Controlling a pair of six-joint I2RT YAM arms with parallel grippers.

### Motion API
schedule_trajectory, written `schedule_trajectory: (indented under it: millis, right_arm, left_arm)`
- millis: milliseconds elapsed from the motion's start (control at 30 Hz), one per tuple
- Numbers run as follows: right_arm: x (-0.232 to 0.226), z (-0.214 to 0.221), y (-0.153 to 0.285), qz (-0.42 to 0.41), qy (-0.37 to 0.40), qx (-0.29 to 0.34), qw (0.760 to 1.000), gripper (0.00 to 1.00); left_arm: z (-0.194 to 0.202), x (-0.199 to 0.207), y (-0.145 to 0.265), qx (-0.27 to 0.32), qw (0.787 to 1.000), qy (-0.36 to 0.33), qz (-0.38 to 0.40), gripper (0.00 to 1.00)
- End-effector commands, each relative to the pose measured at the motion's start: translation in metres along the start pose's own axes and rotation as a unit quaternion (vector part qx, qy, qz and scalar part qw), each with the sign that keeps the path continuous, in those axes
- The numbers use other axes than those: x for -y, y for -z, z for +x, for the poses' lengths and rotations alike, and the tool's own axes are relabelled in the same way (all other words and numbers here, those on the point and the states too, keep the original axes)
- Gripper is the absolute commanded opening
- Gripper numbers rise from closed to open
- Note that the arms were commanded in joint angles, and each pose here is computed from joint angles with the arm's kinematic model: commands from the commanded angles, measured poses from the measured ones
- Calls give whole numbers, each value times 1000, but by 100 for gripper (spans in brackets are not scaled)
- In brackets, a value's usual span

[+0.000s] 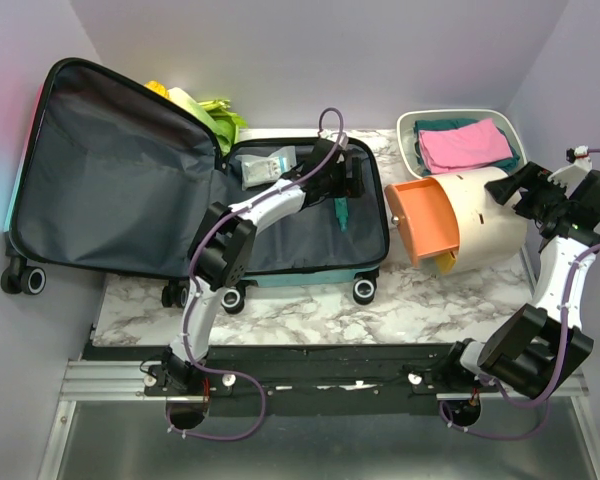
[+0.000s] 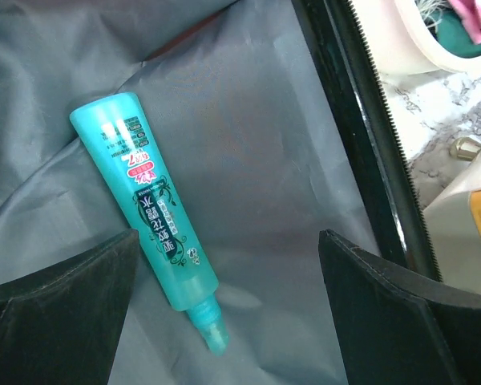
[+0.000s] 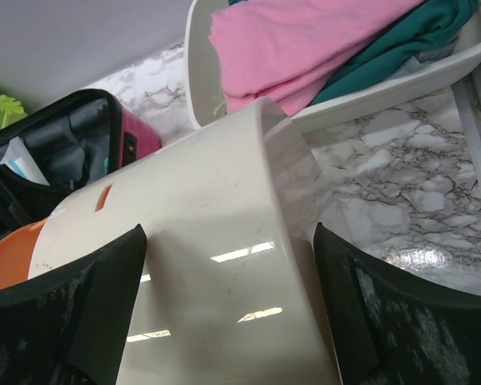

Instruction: Open, take out, and arrange the luggage

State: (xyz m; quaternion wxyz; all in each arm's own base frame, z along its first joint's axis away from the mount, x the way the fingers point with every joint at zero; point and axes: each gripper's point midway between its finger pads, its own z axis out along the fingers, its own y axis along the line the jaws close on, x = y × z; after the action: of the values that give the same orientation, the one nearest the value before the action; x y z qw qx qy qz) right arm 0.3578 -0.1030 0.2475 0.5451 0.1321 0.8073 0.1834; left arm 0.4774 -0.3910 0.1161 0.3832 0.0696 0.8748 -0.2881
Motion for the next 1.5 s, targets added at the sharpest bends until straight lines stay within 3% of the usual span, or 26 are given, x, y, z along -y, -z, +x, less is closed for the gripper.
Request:
schedule_trajectory:
  millis: [0, 133, 400, 600, 667, 733, 1000, 1233, 1300, 1333, 1367, 1467]
  right_arm:
    - [12, 38, -2, 29, -45, -58, 997, 91]
    - [12, 38, -2, 29, -43, -57, 997, 91]
    - [13, 39, -4, 29, -47, -60, 997, 91]
    - [12, 39, -4, 28, -48, -60, 997, 91]
    - [12, 39, -4, 28, -49, -61, 997, 91]
    - [13, 39, -4, 28, -49, -61, 997, 91]
    - [14, 39, -6, 29, -49, -61, 996, 91]
    - [13, 39, -5, 29, -49, -60, 997, 91]
    - [13, 39, -5, 28, -51, -60, 997, 91]
    - [13, 39, -6, 27, -51, -60, 997, 91]
    - [13, 39, -6, 27, -51, -60, 997, 91]
    - [12, 39, -6, 27, -51, -61, 996, 91]
  left_arm:
    - [-5, 6, -12, 11, 1000, 12, -9, 99]
    - [2, -15, -19, 11, 997, 25, -69, 99]
    - [21, -33, -30, 3, 993, 41, -107, 98]
    - [34, -32, -44, -17, 994, 44, -96, 87]
    - [35, -34, -47, -19, 993, 49, -102, 74]
    - [37, -36, -50, -20, 993, 51, -106, 69]
    - [60, -41, -62, -35, 990, 78, -108, 67]
    - [68, -41, -62, -46, 991, 58, -112, 39]
    - [68, -38, -60, -51, 992, 53, -104, 21]
    - [66, -37, -59, -51, 992, 51, -103, 5]
    - [64, -36, -57, -52, 992, 46, -102, 0]
    - [47, -23, -45, -30, 996, 31, -80, 0]
